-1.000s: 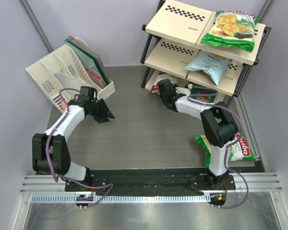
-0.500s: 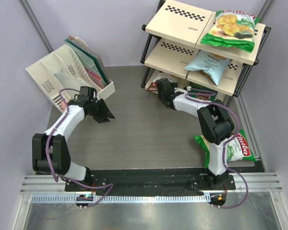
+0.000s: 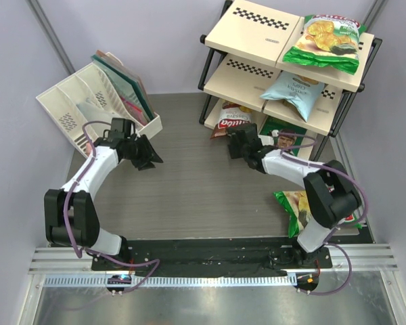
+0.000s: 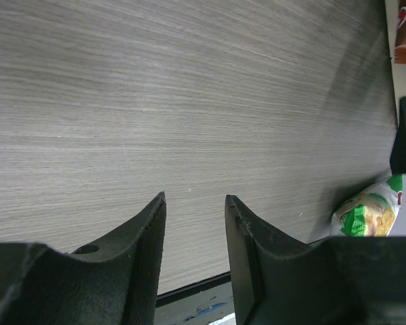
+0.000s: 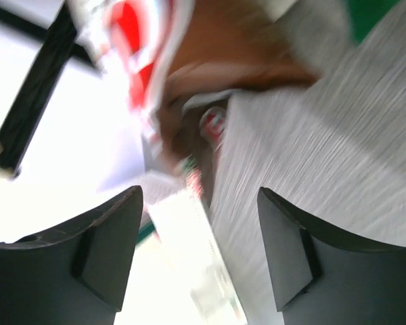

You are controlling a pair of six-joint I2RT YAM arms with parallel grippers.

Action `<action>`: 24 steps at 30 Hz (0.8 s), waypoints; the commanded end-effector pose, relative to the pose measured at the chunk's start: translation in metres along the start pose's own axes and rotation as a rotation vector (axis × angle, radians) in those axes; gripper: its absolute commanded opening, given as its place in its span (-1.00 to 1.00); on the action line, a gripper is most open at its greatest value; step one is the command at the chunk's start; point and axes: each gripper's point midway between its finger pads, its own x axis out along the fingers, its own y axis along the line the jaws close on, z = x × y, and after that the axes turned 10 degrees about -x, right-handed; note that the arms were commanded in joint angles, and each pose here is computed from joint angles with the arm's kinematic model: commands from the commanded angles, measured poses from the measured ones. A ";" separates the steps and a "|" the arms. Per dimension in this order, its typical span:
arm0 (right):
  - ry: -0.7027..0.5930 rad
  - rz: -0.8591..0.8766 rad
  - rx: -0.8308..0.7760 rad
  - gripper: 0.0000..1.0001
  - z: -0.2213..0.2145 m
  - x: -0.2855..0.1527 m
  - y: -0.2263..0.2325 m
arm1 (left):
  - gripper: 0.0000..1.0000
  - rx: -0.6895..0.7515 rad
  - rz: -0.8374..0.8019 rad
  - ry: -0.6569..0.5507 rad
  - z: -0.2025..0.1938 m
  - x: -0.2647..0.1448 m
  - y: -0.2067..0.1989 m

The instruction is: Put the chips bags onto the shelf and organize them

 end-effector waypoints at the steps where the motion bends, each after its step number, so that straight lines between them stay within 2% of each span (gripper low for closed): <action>1: 0.038 0.166 -0.095 0.50 0.002 -0.031 0.046 | -0.18 0.020 -0.040 -0.003 0.008 -0.004 -0.014; 9: 0.101 0.187 -0.101 0.49 -0.020 -0.002 0.054 | -0.17 0.026 -0.046 -0.012 0.012 -0.006 -0.024; 12: 0.083 0.164 -0.105 0.41 -0.022 0.013 0.049 | -0.17 0.028 -0.043 -0.014 0.008 -0.011 -0.022; 14: 0.054 0.137 -0.099 0.08 -0.021 0.024 0.042 | -0.17 0.016 -0.034 -0.003 0.001 -0.011 -0.016; 15: 0.029 0.150 -0.091 -0.25 -0.017 0.029 0.046 | -0.17 0.016 -0.035 -0.005 -0.002 -0.013 -0.015; 16: 0.017 0.149 -0.091 -0.41 -0.017 0.036 0.049 | -0.17 0.012 -0.033 -0.003 -0.004 -0.013 -0.014; 17: -0.002 0.138 -0.096 -0.68 -0.014 0.040 0.048 | -0.17 0.010 -0.028 0.008 -0.009 -0.012 -0.011; 20: -0.021 0.108 -0.084 -0.95 -0.015 0.055 0.048 | -0.17 0.006 -0.019 0.014 -0.015 -0.013 -0.005; 24: -0.062 0.088 -0.047 -0.98 -0.010 0.065 0.048 | -0.17 0.016 -0.006 0.015 -0.016 -0.014 -0.002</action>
